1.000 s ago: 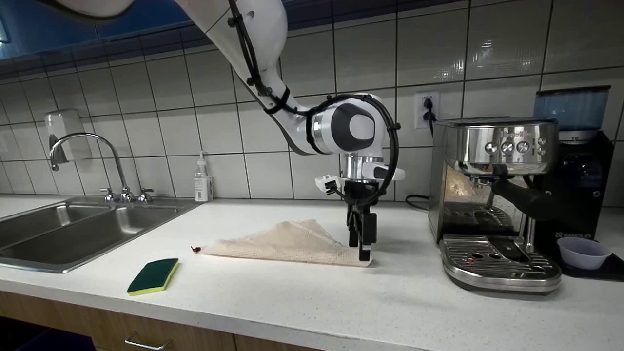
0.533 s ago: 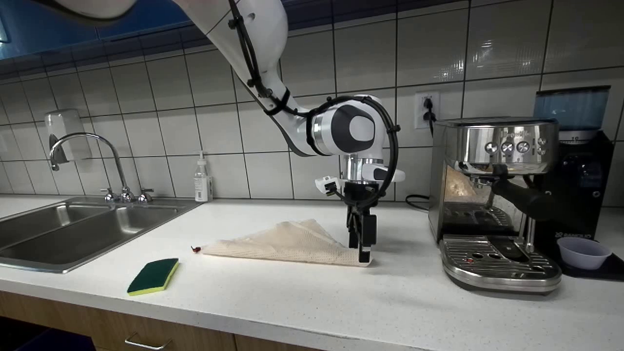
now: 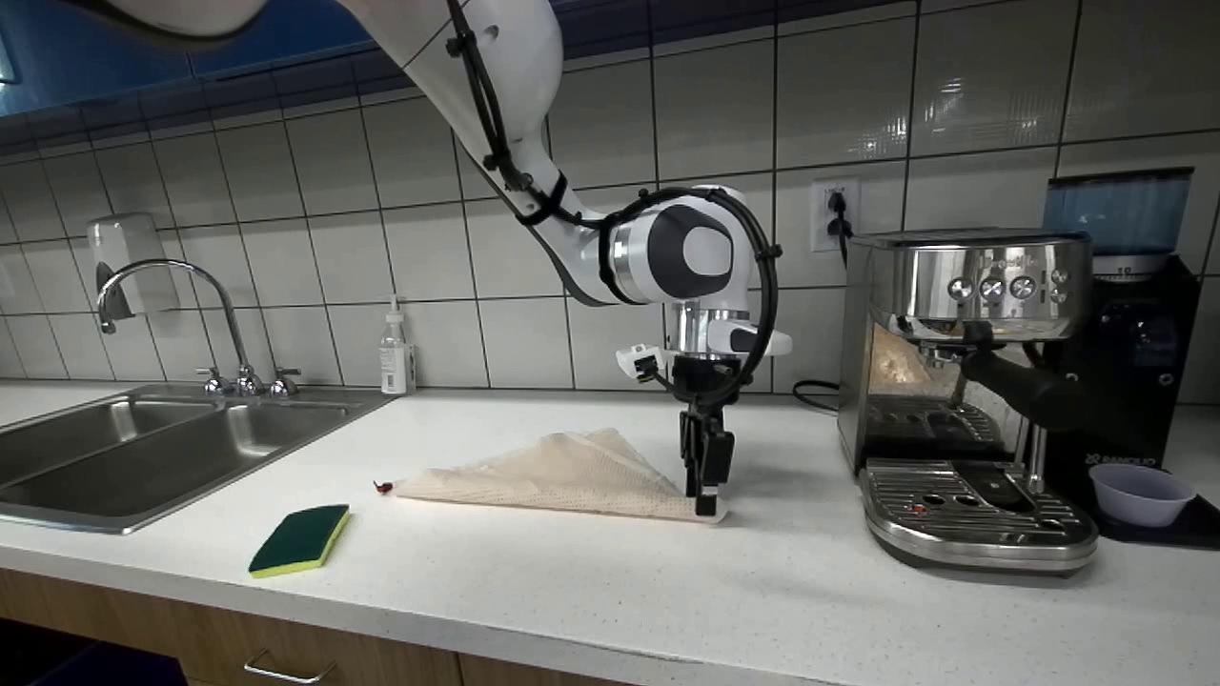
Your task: Fold the towel twice
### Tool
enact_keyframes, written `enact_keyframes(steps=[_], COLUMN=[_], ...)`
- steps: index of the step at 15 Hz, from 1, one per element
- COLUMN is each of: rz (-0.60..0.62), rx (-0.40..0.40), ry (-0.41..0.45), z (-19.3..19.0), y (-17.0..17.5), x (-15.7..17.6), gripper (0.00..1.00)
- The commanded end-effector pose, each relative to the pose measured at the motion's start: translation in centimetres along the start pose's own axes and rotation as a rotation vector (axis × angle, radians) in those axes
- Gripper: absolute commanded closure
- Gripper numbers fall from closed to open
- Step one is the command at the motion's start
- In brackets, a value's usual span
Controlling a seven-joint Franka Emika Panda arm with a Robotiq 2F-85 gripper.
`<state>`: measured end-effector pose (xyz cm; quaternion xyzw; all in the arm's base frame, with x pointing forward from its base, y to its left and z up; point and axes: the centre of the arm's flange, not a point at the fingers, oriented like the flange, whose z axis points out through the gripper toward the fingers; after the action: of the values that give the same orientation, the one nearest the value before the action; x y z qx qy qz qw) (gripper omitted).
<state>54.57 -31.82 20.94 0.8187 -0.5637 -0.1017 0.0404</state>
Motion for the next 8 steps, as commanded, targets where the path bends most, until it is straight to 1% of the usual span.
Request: enact_keyframes(steps=[1, 2, 3, 4, 8], rz=[0.032, 0.034, 0.036, 0.039, 0.046], rx=[0.014, 0.014, 0.015, 0.016, 0.022], ry=[-0.009, -0.011, -0.012, -0.014, -0.02], z=[-0.31, -0.26, -0.21, -0.16, -0.14], y=[-0.05, 0.03, 0.12, 0.22, 0.72], x=[0.49, 0.53, 0.6, 0.67, 0.84], gripper=[0.83, 0.89, 0.98, 1.0, 0.99])
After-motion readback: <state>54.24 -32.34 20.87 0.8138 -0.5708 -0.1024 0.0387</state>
